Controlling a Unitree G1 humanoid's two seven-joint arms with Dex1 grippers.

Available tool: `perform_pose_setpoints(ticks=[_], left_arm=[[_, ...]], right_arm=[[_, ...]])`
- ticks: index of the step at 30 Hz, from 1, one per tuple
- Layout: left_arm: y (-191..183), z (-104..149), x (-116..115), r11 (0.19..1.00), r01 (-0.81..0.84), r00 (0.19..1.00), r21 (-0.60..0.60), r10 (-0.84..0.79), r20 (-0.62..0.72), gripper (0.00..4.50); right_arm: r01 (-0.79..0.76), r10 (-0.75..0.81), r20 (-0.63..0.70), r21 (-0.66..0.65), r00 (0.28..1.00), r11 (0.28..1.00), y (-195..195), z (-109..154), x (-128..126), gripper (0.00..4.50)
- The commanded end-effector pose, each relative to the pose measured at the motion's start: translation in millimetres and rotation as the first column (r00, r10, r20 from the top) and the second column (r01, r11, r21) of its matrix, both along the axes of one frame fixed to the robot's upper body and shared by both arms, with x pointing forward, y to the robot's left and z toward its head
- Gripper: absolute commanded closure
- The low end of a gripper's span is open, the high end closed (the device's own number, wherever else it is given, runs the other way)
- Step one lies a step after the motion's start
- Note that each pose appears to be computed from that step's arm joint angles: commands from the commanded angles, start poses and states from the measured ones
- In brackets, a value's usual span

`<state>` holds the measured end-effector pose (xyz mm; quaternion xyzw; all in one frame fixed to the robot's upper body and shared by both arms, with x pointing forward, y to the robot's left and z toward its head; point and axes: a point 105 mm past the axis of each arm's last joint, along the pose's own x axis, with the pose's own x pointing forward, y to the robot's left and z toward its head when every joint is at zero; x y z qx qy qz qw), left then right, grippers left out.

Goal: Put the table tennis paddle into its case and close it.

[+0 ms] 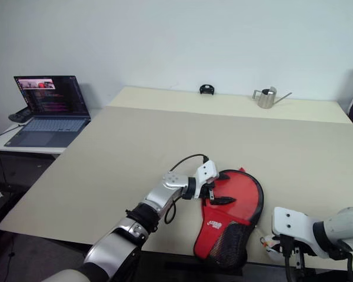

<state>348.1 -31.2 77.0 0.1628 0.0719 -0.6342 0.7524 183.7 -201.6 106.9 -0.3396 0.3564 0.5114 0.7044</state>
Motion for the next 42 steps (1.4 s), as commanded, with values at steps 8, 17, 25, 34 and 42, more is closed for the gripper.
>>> perform_pose_setpoints(ticks=[8, 17, 25, 34, 42], left_arm=[[21, -44, -3, 0.987, -0.057, 0.994, 0.147, 0.070, -0.084, 0.00], [19, -43, -4, 0.988, -0.058, 0.994, 0.142, 0.070, -0.081, 0.00], [13, -36, -2, 0.992, -0.059, 0.995, 0.115, 0.067, -0.072, 0.00], [16, -2, 8, 0.995, -0.102, 0.994, 0.001, 0.102, -0.043, 0.00], [39, 57, 14, 0.976, -0.107, 0.994, -0.190, 0.101, -0.037, 0.00]], right_arm=[[0.030, -0.029, -0.024, 0.053, 0.999, 0.998, 9, -8, 9, 4.38], [0.123, -0.117, -0.048, 0.149, 0.992, 0.981, 10, 23, 12, 2.06], [0.124, -0.120, -0.032, 0.308, 0.992, 0.943, 23, 67, 15, 2.06], [0.267, -0.311, 0.067, 0.363, 0.948, 0.893, 3, 70, 65, 1.49], [0.365, -0.501, 0.184, 0.484, 0.846, 0.795, 6, 59, 132, 0.02]])
